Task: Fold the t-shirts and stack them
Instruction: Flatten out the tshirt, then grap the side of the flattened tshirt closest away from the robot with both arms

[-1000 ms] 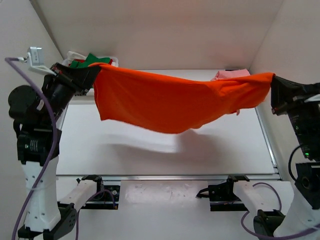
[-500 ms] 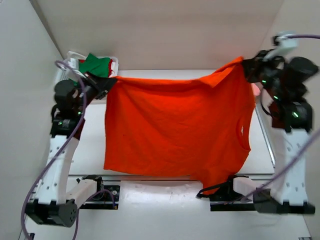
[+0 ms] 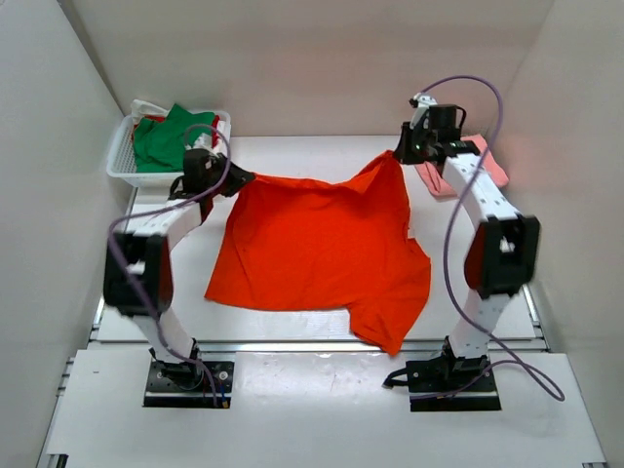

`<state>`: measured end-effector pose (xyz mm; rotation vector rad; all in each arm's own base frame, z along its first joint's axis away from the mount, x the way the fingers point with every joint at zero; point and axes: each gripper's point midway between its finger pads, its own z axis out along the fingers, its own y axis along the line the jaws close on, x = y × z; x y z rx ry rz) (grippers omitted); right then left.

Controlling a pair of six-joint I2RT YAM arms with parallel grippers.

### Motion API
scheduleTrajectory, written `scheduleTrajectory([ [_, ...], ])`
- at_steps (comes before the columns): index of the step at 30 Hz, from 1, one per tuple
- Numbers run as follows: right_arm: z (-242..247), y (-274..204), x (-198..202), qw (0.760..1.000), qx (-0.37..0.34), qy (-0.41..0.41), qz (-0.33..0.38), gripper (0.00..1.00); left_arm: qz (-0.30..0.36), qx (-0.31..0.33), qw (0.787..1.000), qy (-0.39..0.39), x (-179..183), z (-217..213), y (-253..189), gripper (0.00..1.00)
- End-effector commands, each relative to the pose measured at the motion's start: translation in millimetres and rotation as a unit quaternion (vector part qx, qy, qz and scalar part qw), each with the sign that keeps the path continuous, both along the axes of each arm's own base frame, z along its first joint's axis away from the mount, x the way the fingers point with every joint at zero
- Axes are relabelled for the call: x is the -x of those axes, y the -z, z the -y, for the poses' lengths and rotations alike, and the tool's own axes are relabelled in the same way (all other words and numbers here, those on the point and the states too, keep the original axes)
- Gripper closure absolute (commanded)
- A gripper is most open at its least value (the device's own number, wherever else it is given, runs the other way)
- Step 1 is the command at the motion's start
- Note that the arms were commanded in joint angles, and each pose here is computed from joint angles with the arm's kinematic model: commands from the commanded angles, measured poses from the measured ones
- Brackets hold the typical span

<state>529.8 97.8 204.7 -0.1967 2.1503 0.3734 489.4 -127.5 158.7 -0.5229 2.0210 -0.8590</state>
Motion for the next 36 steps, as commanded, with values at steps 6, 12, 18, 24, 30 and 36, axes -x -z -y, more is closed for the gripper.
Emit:
scheduleTrajectory([
  [6,56,-50,-139,0.985,0.042,0.102,0.135,0.41,0.088,-0.032,0.993,-0.076,-56,-33,-40,0.26],
  [12,72,-33,-69,0.978,0.055,0.189,0.072,0.25,0.058,-0.044,0.994,-0.077,17,-58,-44,0.23],
  [18,52,10,93,0.979,0.044,0.193,-0.048,0.34,-0.091,-0.143,0.985,-0.045,128,-65,31,0.20],
  [24,-2,80,232,0.975,0.073,0.146,-0.152,0.43,-0.232,-0.223,0.947,-0.004,200,-65,90,0.17],
  [30,-35,131,335,0.965,0.032,0.107,-0.239,0.45,-0.263,-0.232,0.936,-0.010,233,-67,121,0.17],
  [36,-59,164,399,0.950,0.019,0.062,-0.305,0.46,-0.302,-0.248,0.920,-0.002,258,-70,140,0.19],
])
